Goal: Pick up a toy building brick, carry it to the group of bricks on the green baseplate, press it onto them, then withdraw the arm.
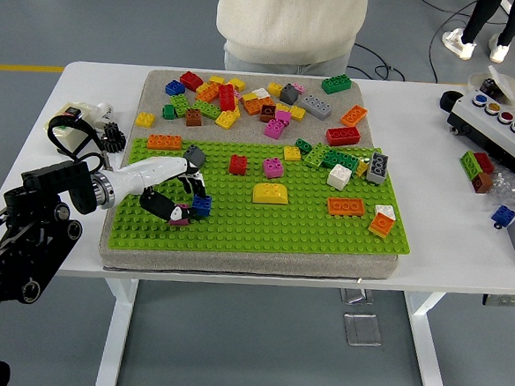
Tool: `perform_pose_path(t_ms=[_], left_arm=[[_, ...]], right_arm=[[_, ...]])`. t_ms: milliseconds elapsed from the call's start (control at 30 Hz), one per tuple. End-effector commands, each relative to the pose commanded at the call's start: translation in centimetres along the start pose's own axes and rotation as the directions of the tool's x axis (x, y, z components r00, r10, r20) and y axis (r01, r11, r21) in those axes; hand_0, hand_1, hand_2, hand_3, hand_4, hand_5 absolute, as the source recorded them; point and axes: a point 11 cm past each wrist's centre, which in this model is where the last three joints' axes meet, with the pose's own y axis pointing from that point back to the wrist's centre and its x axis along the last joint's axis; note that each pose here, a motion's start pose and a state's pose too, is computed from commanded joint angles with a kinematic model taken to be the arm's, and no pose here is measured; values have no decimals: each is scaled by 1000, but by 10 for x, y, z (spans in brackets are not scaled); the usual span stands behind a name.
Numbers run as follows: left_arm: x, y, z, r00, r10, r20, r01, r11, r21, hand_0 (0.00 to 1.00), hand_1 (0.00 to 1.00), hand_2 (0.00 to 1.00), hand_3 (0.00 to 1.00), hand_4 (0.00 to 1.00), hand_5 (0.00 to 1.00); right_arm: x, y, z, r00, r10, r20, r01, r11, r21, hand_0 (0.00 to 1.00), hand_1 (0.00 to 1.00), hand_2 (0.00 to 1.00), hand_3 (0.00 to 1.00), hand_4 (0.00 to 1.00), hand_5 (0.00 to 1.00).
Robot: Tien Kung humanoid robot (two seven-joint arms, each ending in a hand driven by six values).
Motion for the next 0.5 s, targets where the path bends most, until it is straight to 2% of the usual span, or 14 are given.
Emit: perform_pose_path(t_ms=[500], left_arm=[[-5,2,-2,1000,-15,-8,15,1000,7,715,609,575,550,624,43]], right_arm=[[0,0,1,1000,2,-4,-2,1000,-2,727,655,703,569,909,499]])
